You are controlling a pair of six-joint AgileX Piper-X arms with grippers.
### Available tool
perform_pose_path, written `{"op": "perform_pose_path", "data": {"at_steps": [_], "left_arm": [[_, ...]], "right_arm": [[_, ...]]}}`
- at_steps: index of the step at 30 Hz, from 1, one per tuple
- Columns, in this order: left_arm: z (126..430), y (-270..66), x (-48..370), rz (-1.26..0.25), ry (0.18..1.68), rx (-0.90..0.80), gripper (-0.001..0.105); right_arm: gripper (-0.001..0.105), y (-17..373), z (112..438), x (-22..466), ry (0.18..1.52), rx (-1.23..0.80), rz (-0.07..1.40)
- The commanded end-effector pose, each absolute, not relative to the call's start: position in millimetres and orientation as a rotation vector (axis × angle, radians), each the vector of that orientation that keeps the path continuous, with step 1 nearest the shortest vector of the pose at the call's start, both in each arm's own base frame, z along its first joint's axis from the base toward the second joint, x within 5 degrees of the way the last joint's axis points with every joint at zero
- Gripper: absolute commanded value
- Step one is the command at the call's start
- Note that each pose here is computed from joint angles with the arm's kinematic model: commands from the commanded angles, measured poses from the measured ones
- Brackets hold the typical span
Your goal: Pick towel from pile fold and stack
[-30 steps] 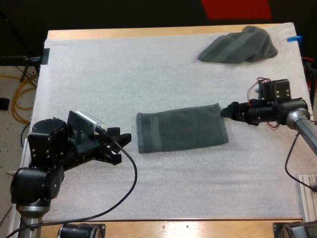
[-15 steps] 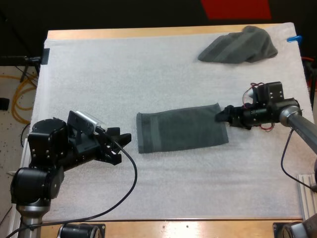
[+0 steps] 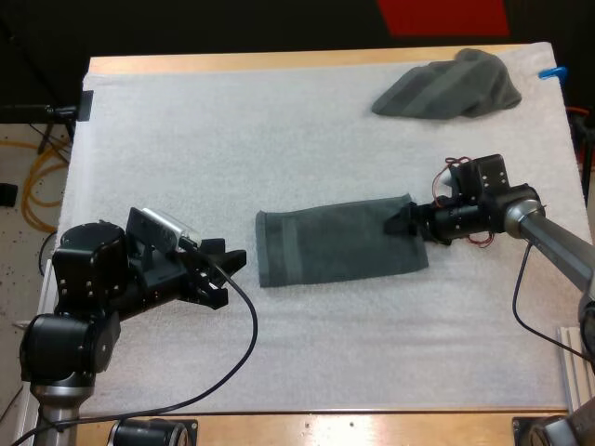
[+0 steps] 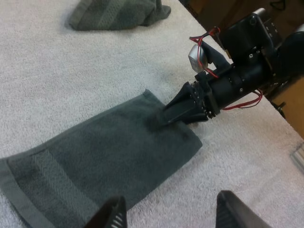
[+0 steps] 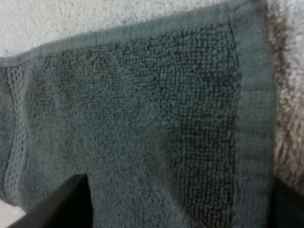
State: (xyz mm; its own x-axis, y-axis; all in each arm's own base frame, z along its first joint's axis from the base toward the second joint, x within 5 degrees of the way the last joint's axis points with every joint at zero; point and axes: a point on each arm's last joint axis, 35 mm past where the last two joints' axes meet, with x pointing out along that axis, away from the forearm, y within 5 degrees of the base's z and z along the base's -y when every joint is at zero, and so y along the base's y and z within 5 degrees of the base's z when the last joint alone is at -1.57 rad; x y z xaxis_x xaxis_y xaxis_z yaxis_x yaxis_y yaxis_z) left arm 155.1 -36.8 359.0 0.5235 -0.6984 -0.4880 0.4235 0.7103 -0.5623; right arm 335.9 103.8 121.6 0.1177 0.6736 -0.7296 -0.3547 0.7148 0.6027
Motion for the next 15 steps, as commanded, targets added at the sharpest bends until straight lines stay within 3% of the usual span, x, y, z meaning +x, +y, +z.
{"op": "perform_pose_path", "data": {"at_steps": [1, 7, 13, 15], "left_arm": [[361.6, -36.6, 154.8, -0.703, 0.746, -0.400, 0.042], [361.6, -36.6, 154.8, -0.701, 0.746, -0.399, 0.042], [361.5, -36.6, 154.7, -0.701, 0.748, -0.400, 0.042], [361.5, -36.6, 154.7, -0.699, 0.750, -0.405, 0.042]], "right_arm": [[0.059, 106.2, 107.8, 326.5, 1.335, 0.321, 0.753], [-0.001, 103.2, 105.3, 323.9, 1.363, 0.254, 0.696], [0.000, 101.8, 109.3, 322.4, 1.357, 0.204, 0.689], [0.000, 98.2, 116.1, 319.7, 1.352, 0.095, 0.650]]}}
